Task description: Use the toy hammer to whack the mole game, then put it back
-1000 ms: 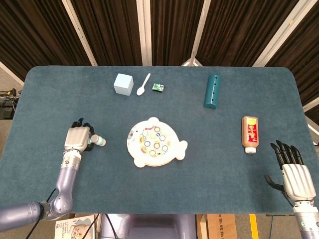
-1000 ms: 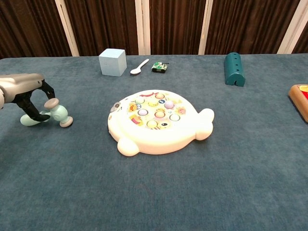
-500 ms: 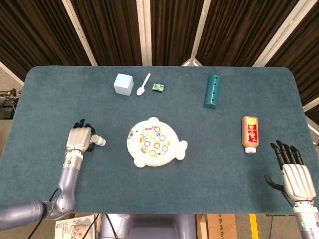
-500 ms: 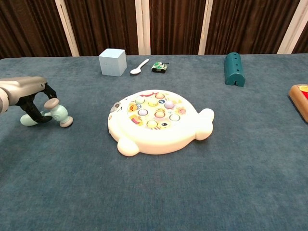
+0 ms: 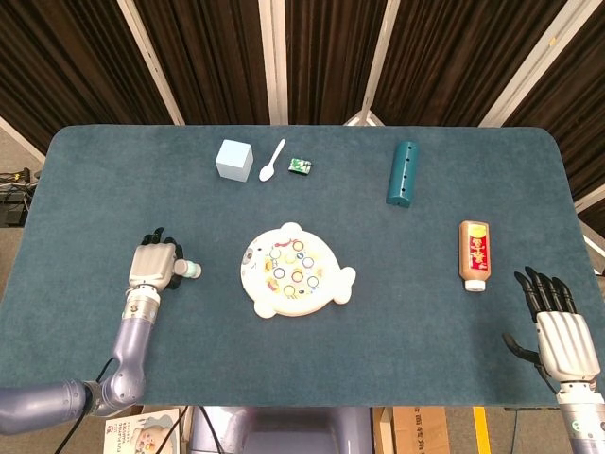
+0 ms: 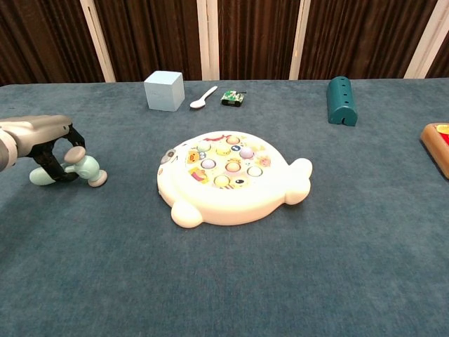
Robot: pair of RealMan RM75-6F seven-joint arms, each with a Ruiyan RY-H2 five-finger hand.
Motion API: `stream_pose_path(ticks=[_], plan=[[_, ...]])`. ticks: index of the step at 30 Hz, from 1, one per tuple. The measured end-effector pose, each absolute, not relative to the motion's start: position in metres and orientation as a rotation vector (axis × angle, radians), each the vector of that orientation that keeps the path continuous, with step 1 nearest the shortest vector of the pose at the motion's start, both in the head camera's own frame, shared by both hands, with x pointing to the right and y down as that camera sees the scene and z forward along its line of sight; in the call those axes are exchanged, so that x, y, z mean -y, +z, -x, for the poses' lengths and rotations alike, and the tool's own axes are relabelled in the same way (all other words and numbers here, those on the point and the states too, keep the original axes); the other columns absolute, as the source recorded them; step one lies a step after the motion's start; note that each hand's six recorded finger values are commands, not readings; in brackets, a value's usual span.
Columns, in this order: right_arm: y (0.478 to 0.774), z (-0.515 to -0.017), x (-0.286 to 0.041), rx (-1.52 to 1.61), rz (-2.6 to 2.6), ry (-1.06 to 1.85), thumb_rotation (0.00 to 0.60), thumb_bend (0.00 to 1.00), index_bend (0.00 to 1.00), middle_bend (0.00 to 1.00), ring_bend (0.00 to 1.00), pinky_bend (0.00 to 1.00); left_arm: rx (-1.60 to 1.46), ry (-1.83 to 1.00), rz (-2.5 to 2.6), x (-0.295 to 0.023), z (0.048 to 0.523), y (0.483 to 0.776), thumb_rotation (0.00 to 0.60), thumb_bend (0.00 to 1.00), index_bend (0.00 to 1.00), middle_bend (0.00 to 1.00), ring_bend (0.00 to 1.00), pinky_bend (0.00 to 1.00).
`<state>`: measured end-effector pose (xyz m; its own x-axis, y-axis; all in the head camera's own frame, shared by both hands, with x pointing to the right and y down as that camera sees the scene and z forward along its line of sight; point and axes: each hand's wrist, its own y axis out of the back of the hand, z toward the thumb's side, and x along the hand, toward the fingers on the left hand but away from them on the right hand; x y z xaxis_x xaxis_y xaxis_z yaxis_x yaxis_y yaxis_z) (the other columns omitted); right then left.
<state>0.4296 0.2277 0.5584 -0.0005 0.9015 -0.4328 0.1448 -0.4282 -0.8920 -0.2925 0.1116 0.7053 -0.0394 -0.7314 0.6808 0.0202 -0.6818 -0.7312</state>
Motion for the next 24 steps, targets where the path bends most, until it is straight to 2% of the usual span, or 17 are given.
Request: stream_pose_path(ticks=[4,14,24], plan=[[0.558,-0.430,-0.228,1.094,1.629,1.488,0.600,0.25,0.00,0.00,0.00,0.00,-0.758,-1.772,1.697,-0.111,0.293,0.704,0.600,0.59,0.56,0.27,0.07,0.15],[0.557,-0.429,-0.228,1.090,1.626,1.485,0.600,0.25,0.00,0.00,0.00,0.00,-0.779,-1.738,1.722,-0.109,0.291,0.697,0.600,0.66,0.57,0.36,0.22,0.35],[0.558,-0.429,-0.229,1.089,1.625,1.487,0.600,0.25,0.00,0.00,0.00,0.00,-0.784,-1.717,1.738,-0.109,0.291,0.694,0.600,0.69,0.59,0.41,0.30,0.41]])
